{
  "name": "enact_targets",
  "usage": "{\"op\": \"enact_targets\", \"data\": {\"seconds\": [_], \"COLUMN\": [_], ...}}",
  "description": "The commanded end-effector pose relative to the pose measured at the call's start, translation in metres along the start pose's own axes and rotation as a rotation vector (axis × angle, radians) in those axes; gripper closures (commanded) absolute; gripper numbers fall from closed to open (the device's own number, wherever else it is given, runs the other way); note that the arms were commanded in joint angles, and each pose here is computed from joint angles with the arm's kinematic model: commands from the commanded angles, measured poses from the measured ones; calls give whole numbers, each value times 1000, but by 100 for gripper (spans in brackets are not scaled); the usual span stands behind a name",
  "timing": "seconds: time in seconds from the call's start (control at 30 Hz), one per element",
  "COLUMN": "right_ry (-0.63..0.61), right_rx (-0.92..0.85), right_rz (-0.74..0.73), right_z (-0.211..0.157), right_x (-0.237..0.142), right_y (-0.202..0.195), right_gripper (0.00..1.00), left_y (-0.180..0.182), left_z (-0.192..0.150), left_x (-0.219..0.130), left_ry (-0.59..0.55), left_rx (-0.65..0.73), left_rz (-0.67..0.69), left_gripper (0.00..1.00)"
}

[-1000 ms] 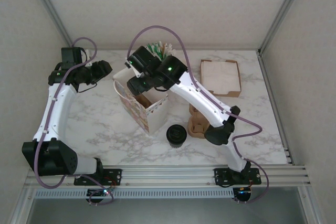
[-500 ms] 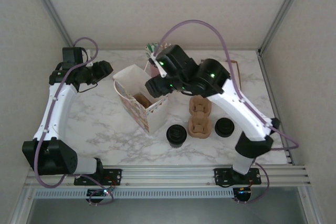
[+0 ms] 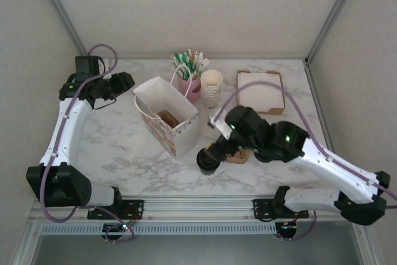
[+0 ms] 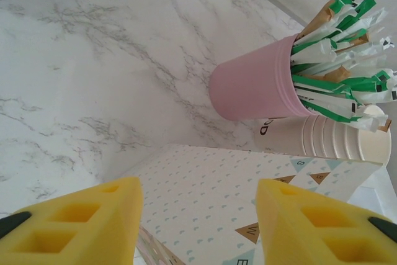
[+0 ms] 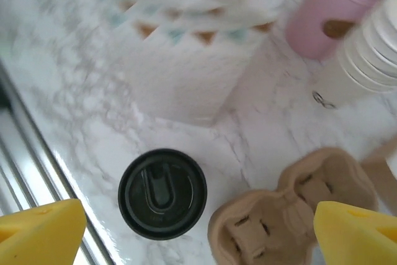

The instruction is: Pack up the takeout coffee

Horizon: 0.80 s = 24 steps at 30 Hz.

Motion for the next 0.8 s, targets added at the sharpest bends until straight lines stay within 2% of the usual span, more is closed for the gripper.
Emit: {"op": "enact_targets", "data": {"seconds": [0.0, 0.07, 0.13, 0.2, 0.37, 0.77], "right_ry": [-188, -161, -85, -30, 62, 126], "right_rx": [-316, -397, -481, -492, -478, -367], "right_rz": [102, 115, 188, 246, 306, 389], "right_z": [-5, -17, -31, -39, -50, -49], "right_x": [3, 10, 17, 24, 43, 85], "right_y": [10, 11, 15, 18, 13, -7], "right_gripper": [3, 3, 10, 10, 7, 9], "left_y": [-1, -2, -3, -4, -7, -11], "left_z": [-5, -5, -5, -6, -7, -9], "left_x": [2, 1, 1, 1, 1, 3], "left_ry": [27, 23, 24, 24, 30, 39], "left_rx": [19, 24, 26, 27, 31, 33], "left_rz": [-2, 0, -3, -5, -19, -35], "left_gripper": [49, 49, 49, 49, 49, 49]}}
Point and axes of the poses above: each hand's point on the last joint's axis, 136 mm out from that joint toward the fingers, its own x axis out along the fingers, its own y axis along the line the jaws close on, z = x × y, the point moved 10 cm from there along -x, back along the fingers, and after that the axes turned 7 degrees about x, right-handed, at the moved point
